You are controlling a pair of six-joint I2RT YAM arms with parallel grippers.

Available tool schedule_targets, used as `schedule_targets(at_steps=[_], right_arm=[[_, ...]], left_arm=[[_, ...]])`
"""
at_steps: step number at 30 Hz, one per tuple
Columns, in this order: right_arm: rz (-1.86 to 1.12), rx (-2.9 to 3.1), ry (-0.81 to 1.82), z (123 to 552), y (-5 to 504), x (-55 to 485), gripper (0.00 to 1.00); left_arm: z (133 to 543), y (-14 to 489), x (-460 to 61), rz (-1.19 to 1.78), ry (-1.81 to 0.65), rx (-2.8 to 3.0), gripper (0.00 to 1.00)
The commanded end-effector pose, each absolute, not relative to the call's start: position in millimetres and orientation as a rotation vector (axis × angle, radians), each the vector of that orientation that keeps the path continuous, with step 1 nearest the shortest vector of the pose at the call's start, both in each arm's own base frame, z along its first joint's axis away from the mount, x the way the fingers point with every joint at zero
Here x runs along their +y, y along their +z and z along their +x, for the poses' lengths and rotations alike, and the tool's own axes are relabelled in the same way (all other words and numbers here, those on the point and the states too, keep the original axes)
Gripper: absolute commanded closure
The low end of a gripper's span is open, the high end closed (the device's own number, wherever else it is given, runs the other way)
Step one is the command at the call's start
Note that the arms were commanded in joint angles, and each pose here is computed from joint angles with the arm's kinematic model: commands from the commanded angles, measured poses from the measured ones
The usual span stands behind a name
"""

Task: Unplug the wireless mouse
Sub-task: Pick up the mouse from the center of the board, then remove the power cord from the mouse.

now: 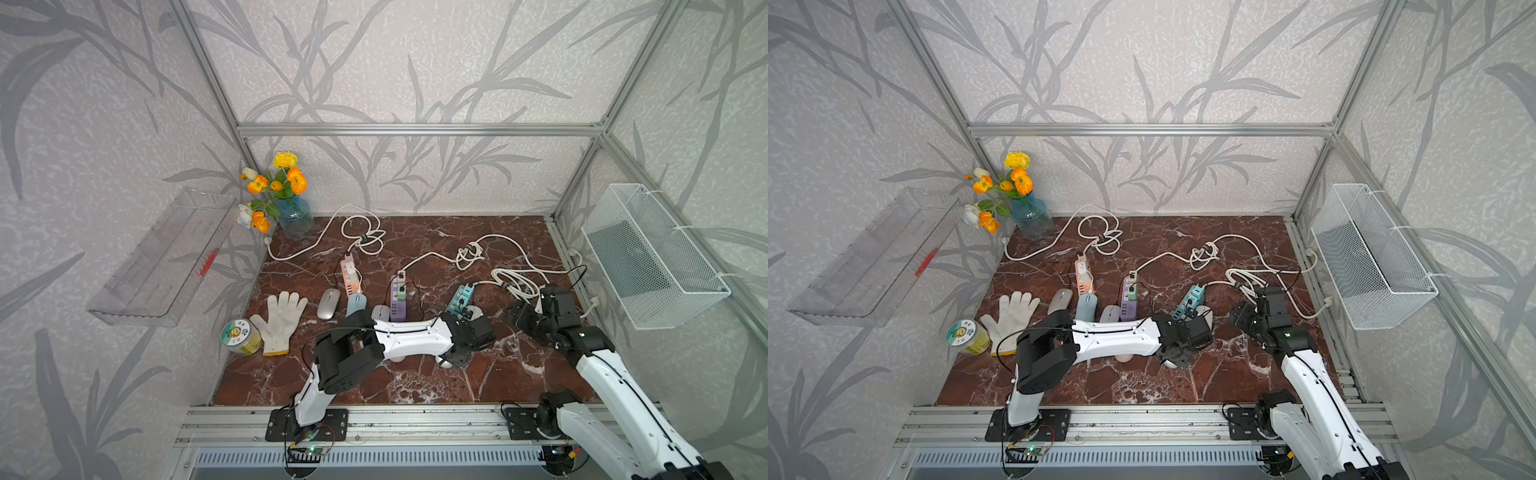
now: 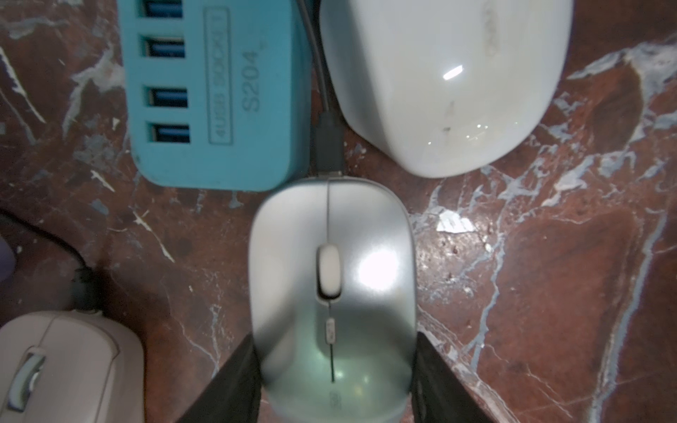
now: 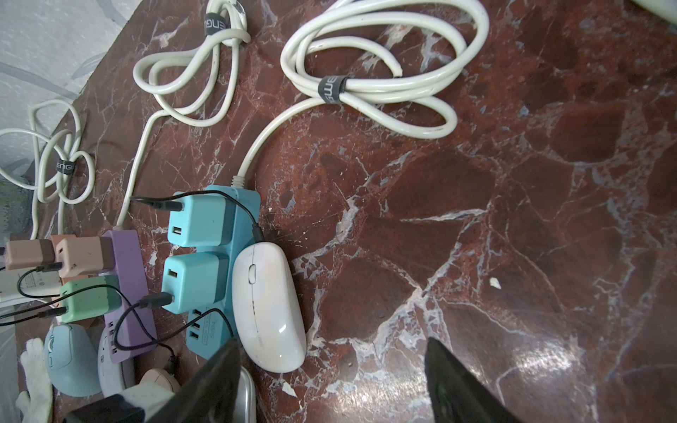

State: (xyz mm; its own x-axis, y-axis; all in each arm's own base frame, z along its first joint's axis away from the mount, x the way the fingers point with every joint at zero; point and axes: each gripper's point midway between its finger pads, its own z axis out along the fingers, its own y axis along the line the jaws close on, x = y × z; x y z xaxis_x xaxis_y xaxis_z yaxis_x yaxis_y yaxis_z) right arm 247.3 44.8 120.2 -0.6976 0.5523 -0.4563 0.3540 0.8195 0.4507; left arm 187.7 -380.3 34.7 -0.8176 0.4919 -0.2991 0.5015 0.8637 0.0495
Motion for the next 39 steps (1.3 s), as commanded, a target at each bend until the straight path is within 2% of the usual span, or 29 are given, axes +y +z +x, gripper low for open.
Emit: schedule_targets(at_steps=[1, 7, 9, 15, 19, 23, 26, 33, 39], right_arm=[[0.594, 2.351, 0.507, 262, 134, 53, 0.18], [0.475, 2.287, 0.705, 279, 157, 81, 0.16], [0.442, 2.258, 0.784, 282, 164, 91, 0.15], [0.291, 2.143, 1.087, 284, 191, 129, 0.15], [0.261, 2.175, 1.246, 280, 185, 156, 0.18], [0.261, 2.305, 1.256, 275, 162, 179, 0.25], [0.315, 2.361, 1.256, 275, 149, 190, 0.3], [0.386, 2.315, 1.382, 284, 141, 212, 0.33], [0.458, 2.388, 1.289, 279, 125, 202, 0.46]], left_arm=[[199, 81, -388, 0.778, -0.102, 2.61, 0.54], [205, 125, -380, 0.811, -0.142, 2.479, 0.61], [206, 135, -372, 0.804, -0.14, 2.454, 0.69], [211, 141, -356, 0.8, -0.175, 2.427, 0.82], [214, 139, -353, 0.797, -0.219, 2.428, 0.86], [209, 132, -353, 0.837, -0.244, 2.442, 1.0], [204, 128, -351, 0.847, -0.259, 2.449, 1.0], [203, 125, -352, 0.858, -0.292, 2.45, 1.0], [203, 126, -349, 0.858, -0.309, 2.451, 1.0]])
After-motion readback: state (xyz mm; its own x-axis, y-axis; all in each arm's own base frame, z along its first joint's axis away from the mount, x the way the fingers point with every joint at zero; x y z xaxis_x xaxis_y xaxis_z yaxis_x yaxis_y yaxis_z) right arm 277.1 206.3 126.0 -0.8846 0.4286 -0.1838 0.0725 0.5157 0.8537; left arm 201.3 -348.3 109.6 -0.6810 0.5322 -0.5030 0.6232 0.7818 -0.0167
